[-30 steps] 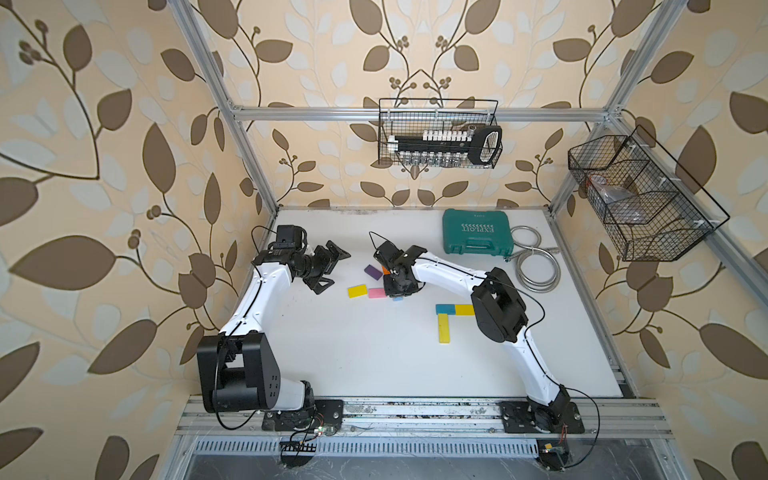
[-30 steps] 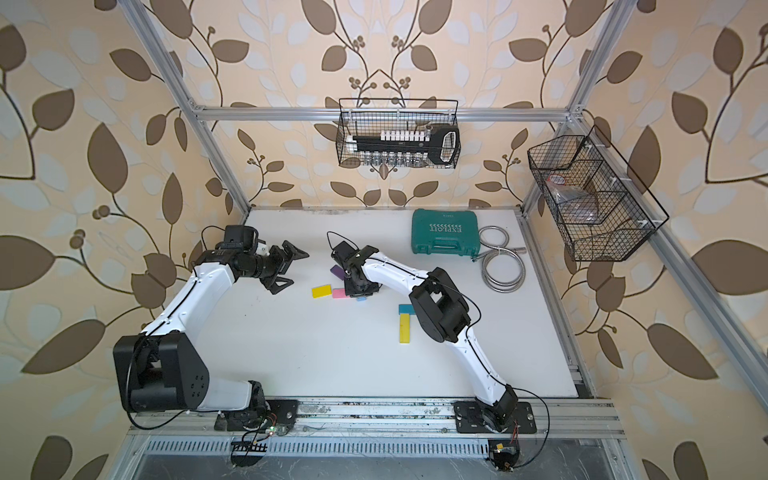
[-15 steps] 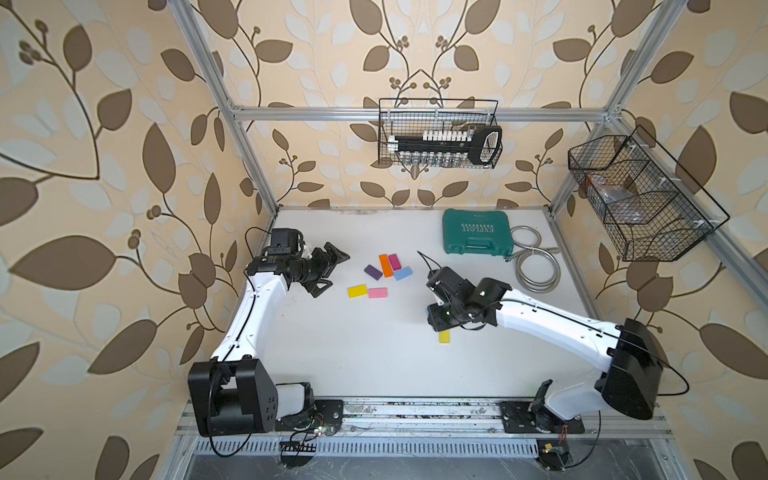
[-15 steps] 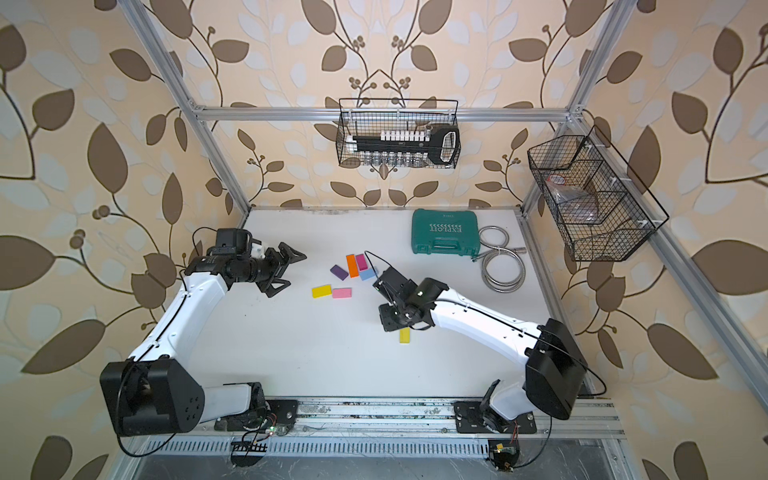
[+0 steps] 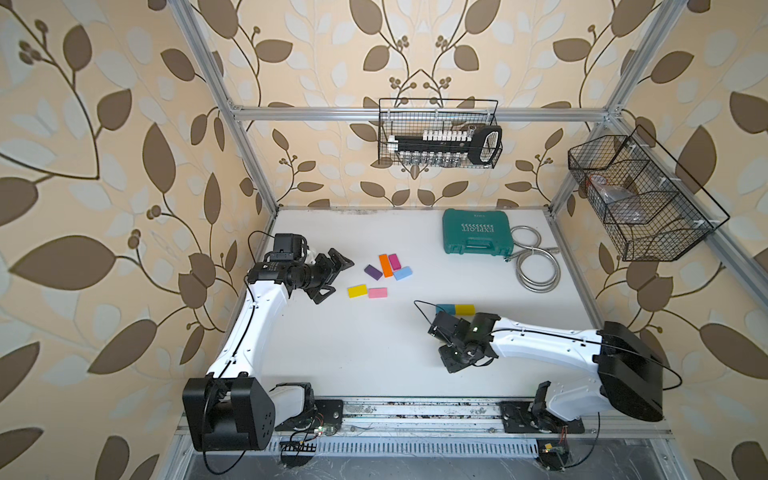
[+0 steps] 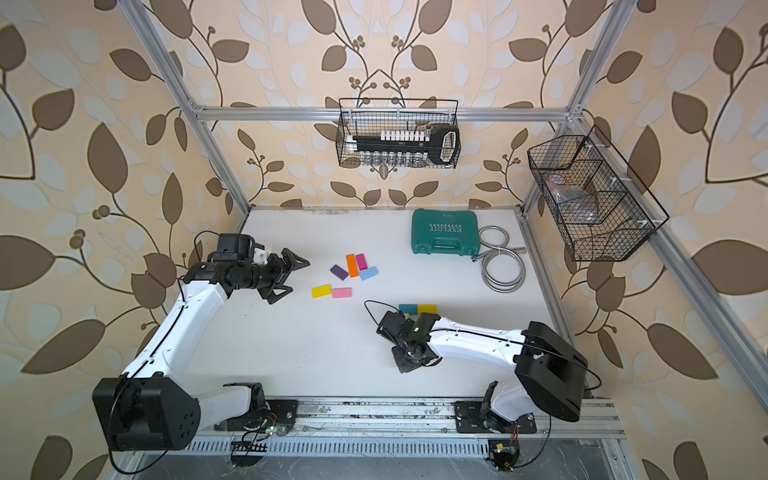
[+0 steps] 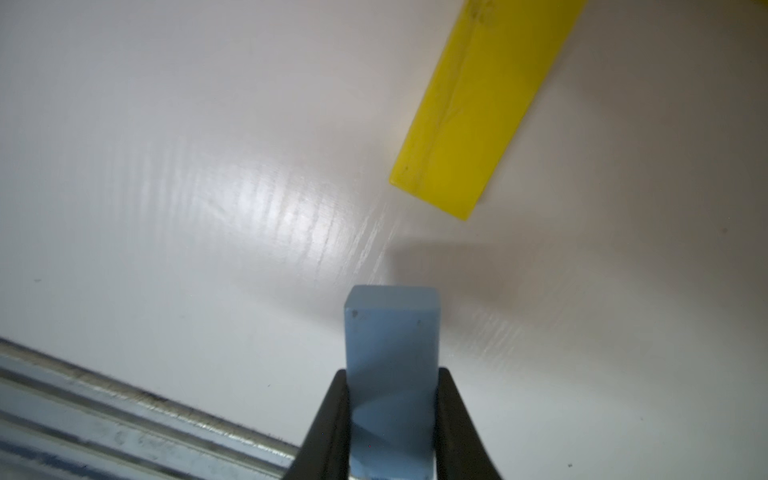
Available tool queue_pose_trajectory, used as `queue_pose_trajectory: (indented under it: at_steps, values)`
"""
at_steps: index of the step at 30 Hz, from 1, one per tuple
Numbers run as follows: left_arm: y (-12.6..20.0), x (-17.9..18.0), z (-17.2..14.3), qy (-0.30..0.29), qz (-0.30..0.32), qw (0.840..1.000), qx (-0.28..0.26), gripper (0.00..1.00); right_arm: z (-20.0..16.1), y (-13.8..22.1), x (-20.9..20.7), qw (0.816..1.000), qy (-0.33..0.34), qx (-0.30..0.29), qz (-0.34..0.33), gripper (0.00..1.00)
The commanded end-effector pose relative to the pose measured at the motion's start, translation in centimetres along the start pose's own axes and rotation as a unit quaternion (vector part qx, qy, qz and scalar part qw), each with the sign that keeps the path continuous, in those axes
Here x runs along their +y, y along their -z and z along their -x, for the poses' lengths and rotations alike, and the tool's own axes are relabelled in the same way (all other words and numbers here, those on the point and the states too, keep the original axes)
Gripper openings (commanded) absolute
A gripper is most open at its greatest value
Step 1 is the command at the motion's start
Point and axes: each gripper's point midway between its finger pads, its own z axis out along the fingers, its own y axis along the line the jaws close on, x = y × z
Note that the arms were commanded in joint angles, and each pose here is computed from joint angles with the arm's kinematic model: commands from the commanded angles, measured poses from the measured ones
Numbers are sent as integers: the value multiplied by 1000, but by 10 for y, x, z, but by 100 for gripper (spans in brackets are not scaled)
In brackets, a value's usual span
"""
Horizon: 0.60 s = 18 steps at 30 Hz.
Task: Assemble the letter c with building blocks
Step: Assemble the building block at the center of the board.
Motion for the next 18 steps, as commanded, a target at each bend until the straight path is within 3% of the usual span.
queue_pose_trajectory:
  at_steps: [1,5,7,11,13,18]
  values:
    - [5,-6,0,-7,0,1000,-8,99,8,-5,9,999,35,-7,-27,7]
    - [6,-7,1,-6,-1,1000,-10,99,7,-11,15,998,54,-2,-45,8]
    - [7,-9,1,-7,-3,1000,-11,99,7,-11,16,998,53,-2,-44,13]
    - [9,-12,2,-8,-7,1000,-14,99,9,-2,10,998,47,-17,-50,52]
    - [9,-13,2,-8,-9,1000,-14,99,9,5,6,997,42,-24,-52,62]
    - [10,-14,1,-8,-12,1000,-17,99,5,12,-4,997,31,-34,-60,64]
